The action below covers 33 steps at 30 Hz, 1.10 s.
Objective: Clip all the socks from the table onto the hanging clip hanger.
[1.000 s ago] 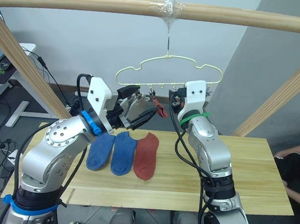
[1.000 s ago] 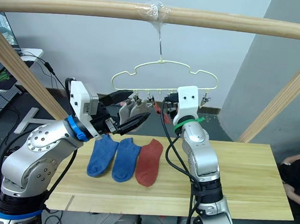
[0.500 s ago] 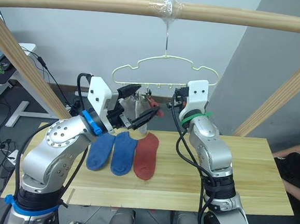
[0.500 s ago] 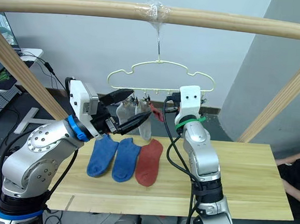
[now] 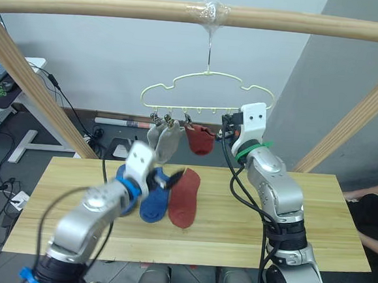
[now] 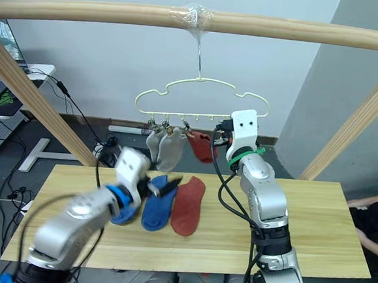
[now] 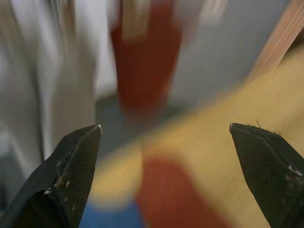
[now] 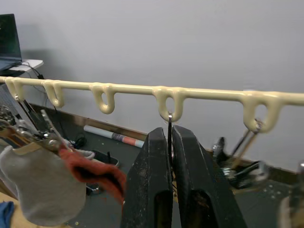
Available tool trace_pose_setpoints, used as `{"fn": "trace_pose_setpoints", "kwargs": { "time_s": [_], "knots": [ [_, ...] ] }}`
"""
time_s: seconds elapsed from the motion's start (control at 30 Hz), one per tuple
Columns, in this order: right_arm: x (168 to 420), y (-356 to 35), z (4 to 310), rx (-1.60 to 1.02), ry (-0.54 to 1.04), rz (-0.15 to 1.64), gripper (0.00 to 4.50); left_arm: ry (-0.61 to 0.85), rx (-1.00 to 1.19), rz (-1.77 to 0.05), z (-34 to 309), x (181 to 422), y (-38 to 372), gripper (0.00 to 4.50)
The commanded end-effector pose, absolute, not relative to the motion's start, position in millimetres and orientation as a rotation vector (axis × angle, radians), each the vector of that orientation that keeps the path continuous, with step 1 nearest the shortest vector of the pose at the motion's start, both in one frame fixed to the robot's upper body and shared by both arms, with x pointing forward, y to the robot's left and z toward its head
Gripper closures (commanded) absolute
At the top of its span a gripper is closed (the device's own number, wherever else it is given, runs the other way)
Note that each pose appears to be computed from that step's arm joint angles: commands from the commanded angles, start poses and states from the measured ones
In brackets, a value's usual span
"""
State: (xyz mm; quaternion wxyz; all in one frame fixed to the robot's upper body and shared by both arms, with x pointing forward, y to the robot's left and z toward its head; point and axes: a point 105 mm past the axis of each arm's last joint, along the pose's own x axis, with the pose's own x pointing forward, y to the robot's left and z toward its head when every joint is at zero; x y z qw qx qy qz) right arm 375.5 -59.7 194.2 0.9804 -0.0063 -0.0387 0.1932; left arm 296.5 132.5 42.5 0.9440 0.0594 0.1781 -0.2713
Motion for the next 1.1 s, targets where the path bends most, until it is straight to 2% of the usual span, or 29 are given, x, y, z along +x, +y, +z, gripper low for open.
{"fn": "trace_pose_setpoints", "kwargs": {
  "time_s": [0.03, 0.17, 0.33, 0.6, 0.7, 0.97, 1.1],
  "knots": [
    [372.1, -56.6, 201.1, -0.010, -0.097, 0.402, 4.46, 0.307, 0.183, -0.536, 33.9, 312.0, 117.7, 0.00],
    [372.5, -57.4, 200.5, -0.011, -0.091, 0.395, 4.46, 0.335, 0.190, -0.505, 11.3, 326.4, 101.7, 0.00],
    [372.9, -59.0, 199.9, -0.016, -0.087, 0.387, 4.46, 0.337, 0.181, -0.507, 2.9, 336.3, 88.3, 0.00],
    [373.4, -65.3, 198.8, -0.024, -0.081, 0.363, 4.46, 0.494, 0.130, -0.501, -28.8, 344.2, 84.6, 0.00],
    [373.6, -68.6, 197.7, -0.021, -0.075, 0.352, 4.50, 0.546, 0.118, -0.514, -37.5, 342.1, 84.8, 0.49],
    [374.9, -76.5, 197.0, -0.021, -0.067, 0.331, 4.50, 0.561, 0.111, -0.546, -42.0, 332.4, 86.9, 2.64],
    [377.1, -83.0, 196.1, -0.036, -0.062, 0.334, 4.50, 0.564, 0.090, -0.600, -44.2, 315.7, 81.2, 3.74]
  ]
}}
